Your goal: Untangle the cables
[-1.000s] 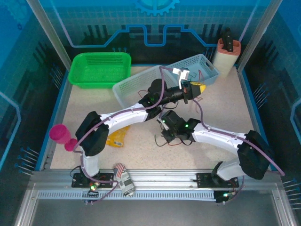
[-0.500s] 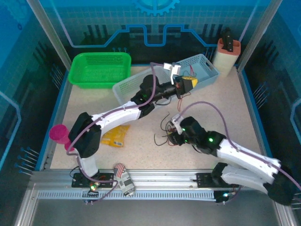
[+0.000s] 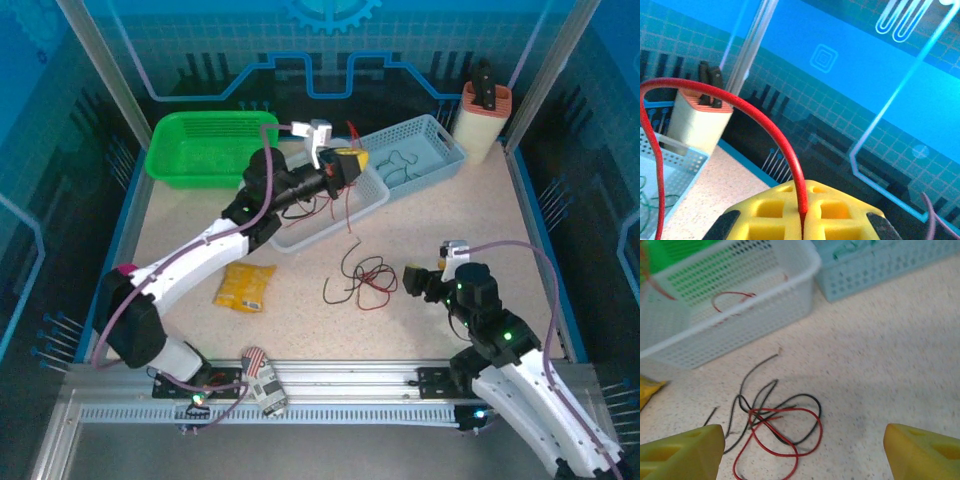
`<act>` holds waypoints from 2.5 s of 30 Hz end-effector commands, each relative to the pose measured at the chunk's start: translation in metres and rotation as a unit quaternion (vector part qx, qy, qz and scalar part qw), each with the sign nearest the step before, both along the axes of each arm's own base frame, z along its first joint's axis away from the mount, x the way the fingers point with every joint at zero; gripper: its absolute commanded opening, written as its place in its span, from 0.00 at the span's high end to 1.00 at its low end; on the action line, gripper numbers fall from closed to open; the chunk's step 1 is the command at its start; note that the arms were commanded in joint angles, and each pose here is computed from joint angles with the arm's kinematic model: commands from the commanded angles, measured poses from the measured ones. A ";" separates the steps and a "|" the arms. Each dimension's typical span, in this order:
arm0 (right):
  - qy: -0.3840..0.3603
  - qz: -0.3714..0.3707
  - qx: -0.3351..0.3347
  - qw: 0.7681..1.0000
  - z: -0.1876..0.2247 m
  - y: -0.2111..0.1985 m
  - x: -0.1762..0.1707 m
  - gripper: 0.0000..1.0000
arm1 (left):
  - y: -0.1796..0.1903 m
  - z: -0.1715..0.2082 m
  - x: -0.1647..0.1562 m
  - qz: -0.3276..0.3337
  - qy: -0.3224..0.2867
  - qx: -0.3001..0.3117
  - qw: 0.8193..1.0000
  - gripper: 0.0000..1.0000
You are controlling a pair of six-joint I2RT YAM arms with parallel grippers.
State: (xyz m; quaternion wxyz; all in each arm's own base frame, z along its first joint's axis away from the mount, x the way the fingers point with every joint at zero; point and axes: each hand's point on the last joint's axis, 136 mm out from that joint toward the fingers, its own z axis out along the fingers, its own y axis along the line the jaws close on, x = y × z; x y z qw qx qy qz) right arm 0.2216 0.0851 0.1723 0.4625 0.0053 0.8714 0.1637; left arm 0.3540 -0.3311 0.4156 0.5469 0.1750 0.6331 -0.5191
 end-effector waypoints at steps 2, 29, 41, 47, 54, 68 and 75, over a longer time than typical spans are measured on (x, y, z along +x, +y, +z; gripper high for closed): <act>0.071 0.029 0.090 0.993 0.003 0.018 0.008 0.18 | 0.032 -0.011 0.009 0.032 0.022 0.008 0.999 1.00; 0.094 0.065 0.292 0.950 0.047 0.013 0.056 0.20 | 0.072 -0.130 0.149 0.091 0.153 0.091 0.980 0.26; 0.142 0.061 0.201 0.967 0.027 0.012 0.045 0.24 | 0.118 -0.105 0.072 0.135 0.128 0.157 0.970 0.01; 0.169 0.081 0.172 0.967 0.020 0.022 0.039 0.29 | 0.129 -0.134 -0.002 0.079 0.162 0.219 0.959 0.04; 0.265 0.141 0.140 0.944 -0.009 0.058 0.013 0.35 | 0.111 -0.194 -0.090 -0.056 0.203 0.295 0.932 0.19; 0.357 0.035 0.225 0.906 -0.062 0.077 0.028 0.50 | 0.026 -0.285 -0.134 -0.122 0.257 0.327 0.901 0.31; 0.361 0.025 0.234 0.902 -0.073 0.082 0.043 0.55 | -0.008 -0.321 -0.124 -0.095 0.234 0.370 0.894 0.44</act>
